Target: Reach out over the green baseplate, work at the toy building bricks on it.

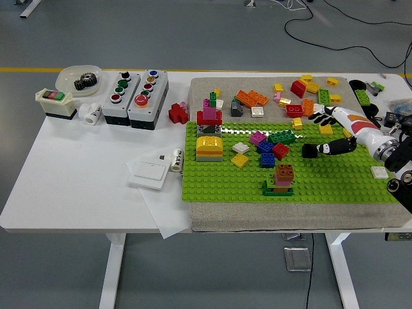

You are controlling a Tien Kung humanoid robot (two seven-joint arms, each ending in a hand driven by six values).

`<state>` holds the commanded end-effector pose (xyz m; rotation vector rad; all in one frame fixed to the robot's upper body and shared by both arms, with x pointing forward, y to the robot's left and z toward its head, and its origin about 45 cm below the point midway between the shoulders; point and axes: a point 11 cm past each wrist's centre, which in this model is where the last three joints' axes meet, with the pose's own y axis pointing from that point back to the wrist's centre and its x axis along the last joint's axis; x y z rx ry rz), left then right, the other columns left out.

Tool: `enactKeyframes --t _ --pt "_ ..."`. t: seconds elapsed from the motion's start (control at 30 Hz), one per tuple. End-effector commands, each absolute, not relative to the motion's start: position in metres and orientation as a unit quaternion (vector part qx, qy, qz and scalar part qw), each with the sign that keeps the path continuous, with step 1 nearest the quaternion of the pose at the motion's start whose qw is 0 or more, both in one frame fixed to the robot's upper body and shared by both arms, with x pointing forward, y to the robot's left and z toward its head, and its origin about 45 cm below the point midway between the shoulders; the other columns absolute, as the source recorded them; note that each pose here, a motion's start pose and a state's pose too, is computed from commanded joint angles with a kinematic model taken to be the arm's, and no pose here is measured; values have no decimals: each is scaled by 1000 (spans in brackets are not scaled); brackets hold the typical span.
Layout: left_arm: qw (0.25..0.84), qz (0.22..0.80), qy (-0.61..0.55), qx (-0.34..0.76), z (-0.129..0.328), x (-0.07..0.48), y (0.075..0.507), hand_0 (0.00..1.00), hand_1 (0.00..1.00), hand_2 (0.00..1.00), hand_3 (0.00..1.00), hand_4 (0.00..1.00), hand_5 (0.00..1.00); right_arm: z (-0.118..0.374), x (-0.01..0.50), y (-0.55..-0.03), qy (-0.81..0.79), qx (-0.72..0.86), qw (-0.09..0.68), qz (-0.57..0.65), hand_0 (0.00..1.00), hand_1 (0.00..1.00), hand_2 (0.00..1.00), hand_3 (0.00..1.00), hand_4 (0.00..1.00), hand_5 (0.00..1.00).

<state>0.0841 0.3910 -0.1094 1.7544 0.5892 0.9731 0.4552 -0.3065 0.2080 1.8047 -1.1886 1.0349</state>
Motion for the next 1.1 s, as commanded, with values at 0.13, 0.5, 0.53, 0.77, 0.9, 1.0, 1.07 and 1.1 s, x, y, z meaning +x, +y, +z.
enactKeyframes --t 0.13,0.5,0.53,0.77,0.9,1.0,1.07,1.1 --pt "502 402 243 726 -109 85 391 487 572 638 577 602 671 202 458 -298 -445 702 382 403 656 614 658 750 948 147" --pt "503 402 242 726 -109 86 391 487 572 638 577 603 671 188 461 -289 -426 698 408 407 640 601 613 667 934 149" --pt "503 402 242 726 -109 86 391 487 572 638 577 603 671 188 461 -289 -426 697 408 407 640 601 613 667 934 149" --pt "504 400 241 727 -109 86 390 487 573 639 577 602 672 181 460 -292 -431 691 411 409 623 576 575 593 880 169" --pt "504 399 241 728 -109 86 390 487 573 639 577 602 672 177 459 -294 -434 690 414 406 623 576 575 593 880 169" --pt "504 397 240 729 -109 86 390 489 574 641 577 603 672 174 458 -295 -436 690 415 403 625 573 573 582 855 183" --pt "504 396 239 729 -109 87 390 489 574 641 577 603 672 173 458 -295 -438 689 414 401 625 573 573 582 855 183" --pt "505 395 238 730 -109 87 390 489 574 641 577 603 672 172 457 -297 -445 689 412 397 625 573 573 582 855 183"
